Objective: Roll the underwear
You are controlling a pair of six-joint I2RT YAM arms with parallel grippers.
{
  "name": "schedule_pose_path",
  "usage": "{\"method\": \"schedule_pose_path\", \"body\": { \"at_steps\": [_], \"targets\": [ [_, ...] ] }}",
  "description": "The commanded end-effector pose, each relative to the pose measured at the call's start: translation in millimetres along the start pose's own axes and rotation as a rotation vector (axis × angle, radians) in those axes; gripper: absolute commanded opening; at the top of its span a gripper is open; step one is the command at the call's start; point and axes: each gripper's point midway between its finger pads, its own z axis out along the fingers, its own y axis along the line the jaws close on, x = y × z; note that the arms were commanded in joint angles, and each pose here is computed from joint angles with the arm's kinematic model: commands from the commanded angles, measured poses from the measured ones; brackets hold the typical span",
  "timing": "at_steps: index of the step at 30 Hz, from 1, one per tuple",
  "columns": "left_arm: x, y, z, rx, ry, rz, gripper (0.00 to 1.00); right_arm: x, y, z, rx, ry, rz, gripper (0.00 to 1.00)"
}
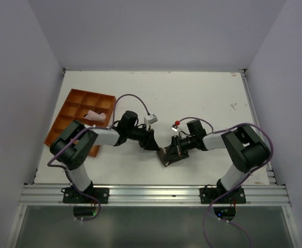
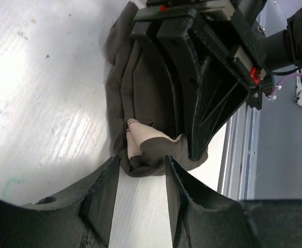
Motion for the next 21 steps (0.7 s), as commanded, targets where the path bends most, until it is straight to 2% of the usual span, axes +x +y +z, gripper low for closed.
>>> {"method": "schedule_pose_path", "body": {
  "at_steps": [1, 6, 9, 13, 17, 21],
  "targets": [
    [-18.5, -6.2, 5.0, 0.064, -0.015, 0.12, 0.45, -2.4, -4.0, 0.5, 0.002, -0.02, 0.0, 0.0],
    [-4.8, -25.5, 5.1, 0.229, 0.039, 0.133, 0.45, -2.4, -1.0, 0.1, -0.012, -0.022, 0.0, 0.0],
    [2.6, -29.7, 2.3, 0.258, 0.058, 0.141, 0.45, -2.1, -1.6, 0.6, -0.014, -0.02, 0.002, 0.0],
    [0.9, -25.0, 6.2, 0.243, 0.058, 0.127, 0.41, -1.4, -3.7, 1.6, -0.012, -0.017, 0.009, 0.0],
    [-1.5, -16.6, 17.4, 0.229, 0.092, 0.101, 0.3, -1.8, -7.6, 0.3, 0.02, -0.018, -0.007, 0.0],
    [-3.3, -7.7, 19.1, 0.15, 0.097, 0.092, 0.35, -5.8, -5.1, -3.0, 0.044, -0.032, -0.031, 0.0]
  ]
}}
